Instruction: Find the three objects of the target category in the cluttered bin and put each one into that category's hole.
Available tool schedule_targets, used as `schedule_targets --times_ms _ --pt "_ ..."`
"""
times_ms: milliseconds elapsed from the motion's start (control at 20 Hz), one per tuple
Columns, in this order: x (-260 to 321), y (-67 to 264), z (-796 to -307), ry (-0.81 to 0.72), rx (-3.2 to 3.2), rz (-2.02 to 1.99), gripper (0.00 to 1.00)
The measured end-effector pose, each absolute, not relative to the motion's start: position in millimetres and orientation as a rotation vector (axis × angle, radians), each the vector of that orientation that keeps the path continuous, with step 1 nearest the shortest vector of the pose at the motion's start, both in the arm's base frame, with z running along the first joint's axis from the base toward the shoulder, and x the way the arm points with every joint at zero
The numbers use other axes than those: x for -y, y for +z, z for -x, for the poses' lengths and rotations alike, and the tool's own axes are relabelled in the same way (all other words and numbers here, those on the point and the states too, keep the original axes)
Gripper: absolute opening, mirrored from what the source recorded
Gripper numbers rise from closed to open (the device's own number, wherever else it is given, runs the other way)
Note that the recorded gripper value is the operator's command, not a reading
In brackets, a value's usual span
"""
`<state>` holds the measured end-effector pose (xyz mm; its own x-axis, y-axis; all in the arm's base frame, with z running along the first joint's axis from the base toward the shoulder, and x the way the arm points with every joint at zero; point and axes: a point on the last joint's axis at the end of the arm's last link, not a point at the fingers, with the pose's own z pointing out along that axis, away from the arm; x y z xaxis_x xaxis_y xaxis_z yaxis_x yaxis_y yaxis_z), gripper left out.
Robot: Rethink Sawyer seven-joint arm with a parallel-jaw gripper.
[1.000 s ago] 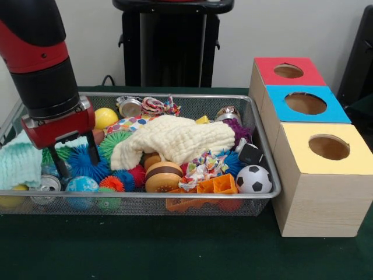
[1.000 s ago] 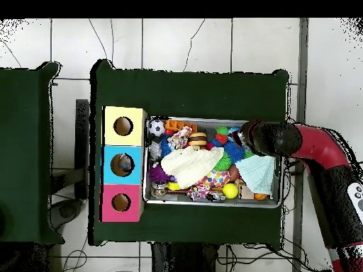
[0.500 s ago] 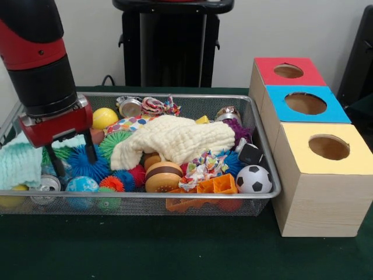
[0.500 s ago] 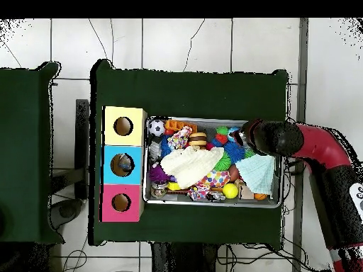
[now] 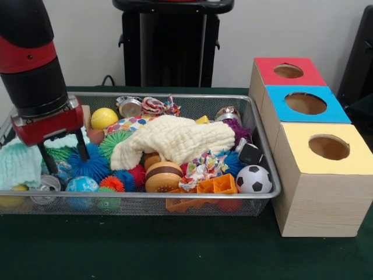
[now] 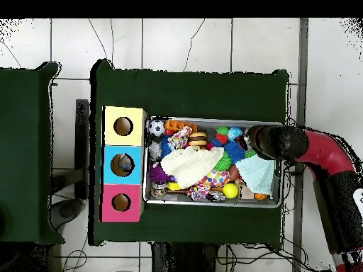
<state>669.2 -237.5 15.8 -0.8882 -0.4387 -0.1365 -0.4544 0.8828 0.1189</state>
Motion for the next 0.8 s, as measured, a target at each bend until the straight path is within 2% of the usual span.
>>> schedule_targets --times_ms 350,800 --pt "256.7 1.5 -651.2 0.176 -2.999 0.601 1.0" --pt "261.1 -3.4 -657.0 0.142 -2.987 0.444 1.0"
